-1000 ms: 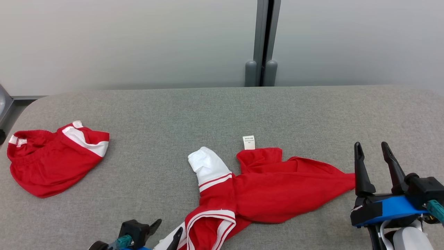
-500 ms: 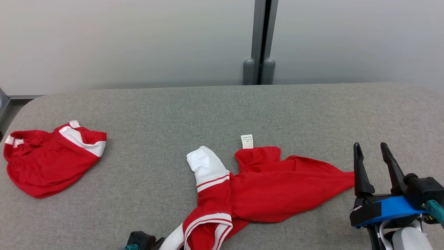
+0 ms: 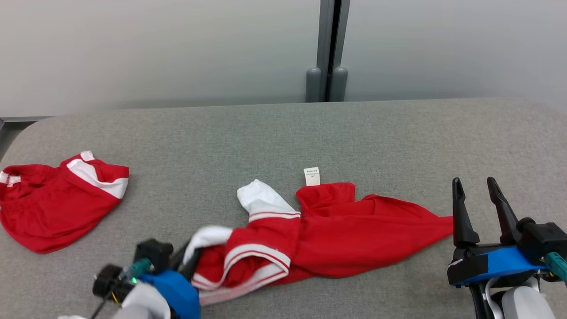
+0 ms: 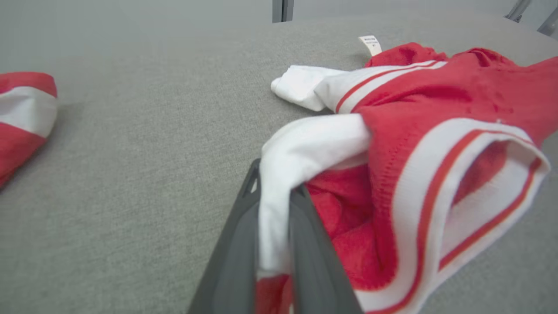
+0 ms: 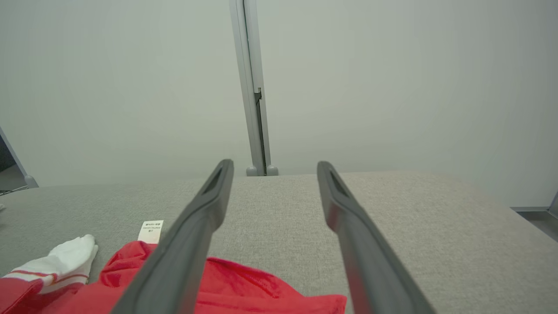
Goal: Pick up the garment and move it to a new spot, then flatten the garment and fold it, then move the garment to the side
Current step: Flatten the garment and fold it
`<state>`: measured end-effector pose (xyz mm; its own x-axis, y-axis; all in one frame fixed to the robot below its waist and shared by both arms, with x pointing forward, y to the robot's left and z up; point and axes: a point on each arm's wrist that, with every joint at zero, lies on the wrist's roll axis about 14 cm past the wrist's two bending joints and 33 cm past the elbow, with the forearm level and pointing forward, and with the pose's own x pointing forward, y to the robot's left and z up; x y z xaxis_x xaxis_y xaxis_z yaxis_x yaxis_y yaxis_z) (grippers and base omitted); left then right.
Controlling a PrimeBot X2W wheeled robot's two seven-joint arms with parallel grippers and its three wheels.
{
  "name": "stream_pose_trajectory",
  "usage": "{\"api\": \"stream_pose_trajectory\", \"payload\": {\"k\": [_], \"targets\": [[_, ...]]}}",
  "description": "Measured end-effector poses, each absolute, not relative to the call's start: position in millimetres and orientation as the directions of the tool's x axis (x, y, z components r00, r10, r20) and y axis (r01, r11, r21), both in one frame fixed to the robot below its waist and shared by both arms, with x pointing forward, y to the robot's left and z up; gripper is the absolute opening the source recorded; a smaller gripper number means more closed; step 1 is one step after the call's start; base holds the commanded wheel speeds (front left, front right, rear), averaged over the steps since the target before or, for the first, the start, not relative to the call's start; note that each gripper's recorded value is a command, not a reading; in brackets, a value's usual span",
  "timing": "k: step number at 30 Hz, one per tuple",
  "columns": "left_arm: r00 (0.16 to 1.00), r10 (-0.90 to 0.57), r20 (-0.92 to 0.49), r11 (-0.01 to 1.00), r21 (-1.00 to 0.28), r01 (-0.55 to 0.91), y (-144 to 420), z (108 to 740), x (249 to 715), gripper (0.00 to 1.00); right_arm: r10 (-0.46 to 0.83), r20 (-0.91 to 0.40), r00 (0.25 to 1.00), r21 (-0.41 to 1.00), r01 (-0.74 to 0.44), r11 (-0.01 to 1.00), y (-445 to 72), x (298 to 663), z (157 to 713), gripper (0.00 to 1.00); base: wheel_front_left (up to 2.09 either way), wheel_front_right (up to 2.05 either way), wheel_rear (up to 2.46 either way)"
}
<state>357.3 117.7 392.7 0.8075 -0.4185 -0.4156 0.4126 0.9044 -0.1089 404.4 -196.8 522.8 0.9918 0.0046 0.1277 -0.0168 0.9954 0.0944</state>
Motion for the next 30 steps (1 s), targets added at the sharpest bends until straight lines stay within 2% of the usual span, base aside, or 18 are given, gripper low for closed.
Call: {"api": "stream_pose_trajectory", "payload": {"k": [9,17,18,20,26,30], "targets": [[0.893,-0.395,-0.213,0.915,-0.007,0.403,130,458,447,0.0,-0.044,0.112,0.993,0.091,0.033,0.995,-215,410,517,1.0,0.0,0.0,0.0],[0.909,-0.375,-0.183,0.923,0.019,0.385,135,465,495,0.0,-0.105,0.095,0.99,0.094,0.096,0.991,-237,409,510,1.0,0.0,0.0,0.0],[0.908,-0.368,-0.199,0.926,0.011,0.377,136,460,496,0.05,-0.111,0.091,0.99,0.094,0.103,0.99,-239,408,509,1.0,0.0,0.0,0.0],[0.909,-0.35,-0.225,0.934,-0.004,0.358,141,448,497,1.0,-0.119,0.086,0.989,0.096,0.11,0.989,-241,408,507,1.0,0.0,0.0,0.0],[0.931,-0.308,-0.195,0.95,-0.011,0.312,145,447,496,1.0,-0.123,0.092,0.988,0.1,0.114,0.988,-243,411,509,1.0,0.0,0.0,0.0],[0.956,-0.286,-0.068,0.958,0.015,0.287,147,484,501,1.0,-0.107,0.094,0.99,0.103,0.098,0.99,-237,415,509,1.0,0.0,0.0,0.0]]}}
